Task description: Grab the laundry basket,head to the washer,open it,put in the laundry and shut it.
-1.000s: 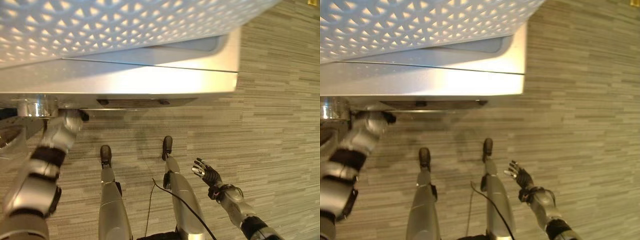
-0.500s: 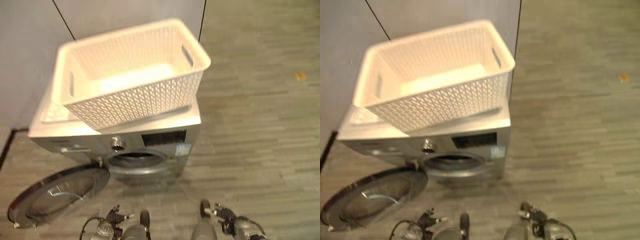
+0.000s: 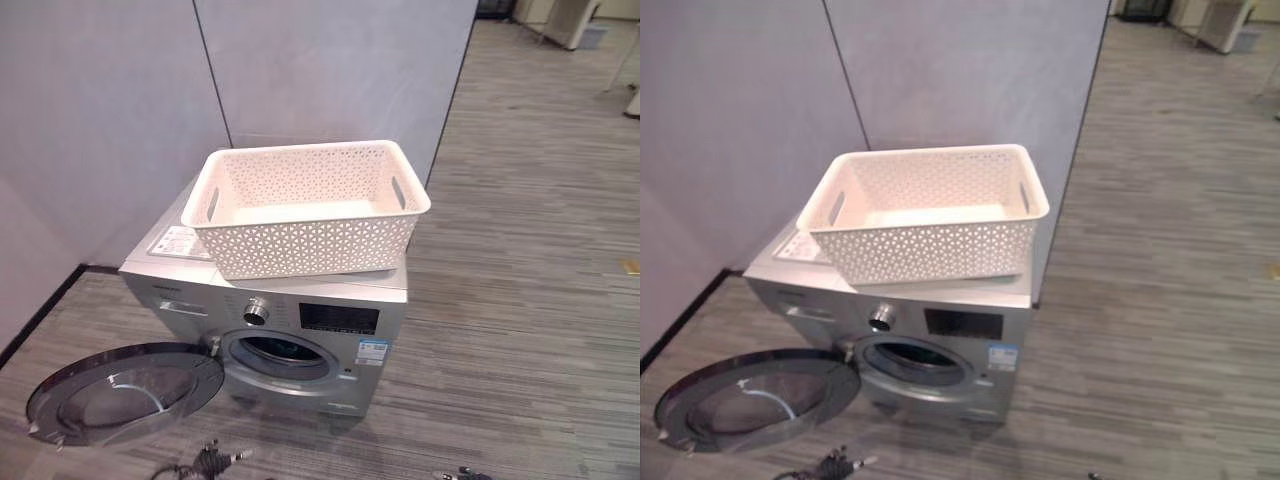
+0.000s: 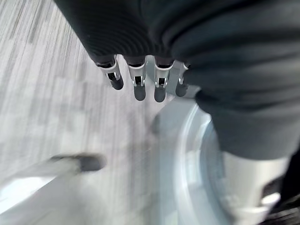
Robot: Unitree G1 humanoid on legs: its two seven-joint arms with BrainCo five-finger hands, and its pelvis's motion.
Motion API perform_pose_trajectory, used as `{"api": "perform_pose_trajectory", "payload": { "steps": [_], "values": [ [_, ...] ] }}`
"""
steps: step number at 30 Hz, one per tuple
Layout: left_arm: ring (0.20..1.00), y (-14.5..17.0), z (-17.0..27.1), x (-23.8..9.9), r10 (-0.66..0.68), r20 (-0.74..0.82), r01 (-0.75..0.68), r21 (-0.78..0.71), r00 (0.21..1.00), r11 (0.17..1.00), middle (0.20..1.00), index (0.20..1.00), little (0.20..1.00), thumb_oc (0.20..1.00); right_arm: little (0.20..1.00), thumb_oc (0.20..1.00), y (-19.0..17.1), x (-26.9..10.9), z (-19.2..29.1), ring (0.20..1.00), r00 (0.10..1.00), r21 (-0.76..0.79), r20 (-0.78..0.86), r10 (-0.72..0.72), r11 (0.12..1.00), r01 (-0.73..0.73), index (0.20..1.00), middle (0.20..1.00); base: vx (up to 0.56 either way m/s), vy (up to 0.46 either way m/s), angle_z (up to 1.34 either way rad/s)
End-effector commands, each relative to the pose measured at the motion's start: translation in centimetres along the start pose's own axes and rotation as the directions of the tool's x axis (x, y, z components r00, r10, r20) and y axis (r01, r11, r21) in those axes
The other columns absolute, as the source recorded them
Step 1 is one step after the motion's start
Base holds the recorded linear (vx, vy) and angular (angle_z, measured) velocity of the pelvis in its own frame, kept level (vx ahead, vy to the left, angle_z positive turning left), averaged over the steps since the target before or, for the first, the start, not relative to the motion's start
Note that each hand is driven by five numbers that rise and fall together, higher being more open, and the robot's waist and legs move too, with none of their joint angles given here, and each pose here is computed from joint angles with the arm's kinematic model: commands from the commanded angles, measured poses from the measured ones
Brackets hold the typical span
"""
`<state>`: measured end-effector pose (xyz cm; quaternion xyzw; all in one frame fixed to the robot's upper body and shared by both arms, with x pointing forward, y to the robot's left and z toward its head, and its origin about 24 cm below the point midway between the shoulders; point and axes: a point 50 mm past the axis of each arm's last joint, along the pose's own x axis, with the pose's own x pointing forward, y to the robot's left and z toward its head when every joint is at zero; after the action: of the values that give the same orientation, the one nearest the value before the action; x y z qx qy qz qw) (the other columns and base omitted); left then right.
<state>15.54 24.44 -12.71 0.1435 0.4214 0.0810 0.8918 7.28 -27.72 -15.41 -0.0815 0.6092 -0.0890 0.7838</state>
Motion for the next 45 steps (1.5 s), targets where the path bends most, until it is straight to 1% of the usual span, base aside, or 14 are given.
{"api": "perform_pose_trajectory", "payload": {
  "steps": [1, 5, 9, 11, 14, 19, 24, 29, 31, 32, 33, 36, 37, 45],
  "values": [
    [1.0, 6.4, 8.2, 1.5, 0.221, 0.222, -0.224, -0.011, 0.95, 0.975, 1.0, 1.0, 1.0, 1.0, 1.0, 1.0, 0.6, 0.2, 1.6, 1.0, 0.999, -0.083, 0.045, -0.012, 0.996, 0.016, 1.0, 1.0, -0.19, -0.029, 0.73],
    [1.0, 11.7, 15.0, -0.2, 0.381, 0.438, -0.412, -0.026, 0.814, 0.911, 1.0, 1.0, 1.0, 1.0, 1.0, 1.0, 0.7, 0.1, 1.9, 1.0, 0.998, -0.168, 0.064, 0.001, 0.986, 0.01, 1.0, 1.0, -0.12, 0.018, 0.61],
    [1.0, 20.0, 17.0, -4.0, 0.6, 0.483, -0.63, -0.12, 0.638, 0.767, 1.0, 1.0, 1.0, 1.0, 1.0, 1.0, 1.2, 0.1, 2.8, 1.0, 0.995, -0.212, 0.09, 0.039, 0.977, -0.019, 1.0, 1.0, 0.02, 0.115, -0.18],
    [1.0, 21.2, 17.9, -4.6, 0.628, 0.489, -0.656, -0.14, 0.605, 0.742, 1.0, 1.0, 1.0, 1.0, 1.0, 1.0, 1.2, 0.1, 3.0, 1.0, 0.994, -0.2, 0.102, 0.041, 0.98, -0.02, 1.0, 1.0, 0.03, 0.14, -0.64],
    [1.0, 27.2, 18.7, -6.8, 0.7, 0.417, -0.775, 0.017, 0.58, 0.632, 1.0, 1.0, 1.0, 1.0, 1.0, 1.0, 1.5, 0.0, 4.0, 1.0, 0.986, -0.174, 0.154, 0.071, 0.984, -0.044, 1.0, 1.0, 0.05, 0.296, -0.25],
    [1.0, 31.9, 24.5, -11.3, 0.732, 0.429, -0.848, 0.285, 0.529, 0.447, 1.0, 1.0, 1.0, 1.0, 1.0, 1.0, 4.3, -1.2, 10.6, 1.0, 0.913, -0.255, 0.36, 0.192, 0.962, -0.102, 1.0, 1.0, -0.26, 0.166, -0.16],
    [1.0, 32.6, 25.1, -12.2, 0.749, 0.391, -0.841, 0.334, 0.535, 0.426, 1.0, 1.0, 1.0, 1.0, 1.0, 1.0, 5.2, -1.8, 13.3, 1.0, 0.878, -0.261, 0.428, 0.214, 0.96, -0.106, 1.0, 1.0, -0.14, 0.044, -0.14],
    [1.0, 31.5, 24.6, -10.8, 0.727, 0.337, -0.8, 0.311, 0.598, 0.514, 1.0, 1.0, 1.0, 1.0, 1.0, 1.0, 5.3, -2.5, 15.8, 1.0, 0.848, -0.239, 0.492, 0.197, 0.967, -0.087, 1.0, 1.0, -0.03, 0.008, -0.01],
    [1.0, 31.1, 22.5, -9.5, 0.705, 0.249, -0.74, 0.353, 0.664, 0.573, 1.0, 1.0, 1.0, 1.0, 1.0, 1.0, 5.5, -2.7, 16.4, 1.0, 0.845, -0.247, 0.496, 0.201, 0.965, -0.084, 1.0, 1.0, -0.01, 0.019, 0.02],
    [1.0, 30.2, 19.4, -7.9, 0.646, 0.121, -0.626, 0.432, 0.754, 0.649, 1.0, 1.0, 1.0, 1.0, 1.0, 1.0, 5.9, -2.7, 16.8, 1.0, 0.849, -0.276, 0.485, 0.21, 0.958, -0.08, 1.0, 1.0, 0.0, 0.0, 0.0],
    [1.0, 30.2, 17.5, -7.7, 0.632, 0.041, -0.566, 0.494, 0.774, 0.661, 1.0, 1.0, 1.0, 1.0, 1.0, 1.0, 6.2, -2.7, 16.7, 1.0, 0.854, -0.307, 0.469, 0.225, 0.948, -0.081, 1.0, 1.0, 0.02, 0.015, -0.1],
    [1.0, 30.3, 14.7, -7.5, 0.623, -0.071, -0.46, 0.611, 0.779, 0.644, 1.0, 1.0, 1.0, 1.0, 1.0, 1.0, 6.5, -3.1, 17.7, 1.0, 0.837, -0.343, 0.489, 0.244, 0.937, -0.073, 1.0, 1.0, 0.02, 0.011, -0.17],
    [1.0, 29.8, 11.1, -7.2, 0.572, -0.208, -0.323, 0.654, 0.793, 0.684, 1.0, 1.0, 1.0, 1.0, 1.0, 1.0, 6.2, -3.4, 18.2, 1.0, 0.83, -0.36, 0.502, 0.244, 0.931, -0.056, 1.0, 1.0, 0.01, 0.03, -0.16],
    [1.0, 25.7, 6.2, -4.5, 0.404, -0.323, -0.122, 0.633, 0.856, 0.764, 1.0, 1.0, 1.0, 1.0, 1.0, 1.0, 4.2, -2.8, 17.2, 1.0, 0.861, -0.365, 0.47, 0.194, 0.931, -0.01, 1.0, 1.0, 0.04, 0.004, -0.19]
  ]
}}
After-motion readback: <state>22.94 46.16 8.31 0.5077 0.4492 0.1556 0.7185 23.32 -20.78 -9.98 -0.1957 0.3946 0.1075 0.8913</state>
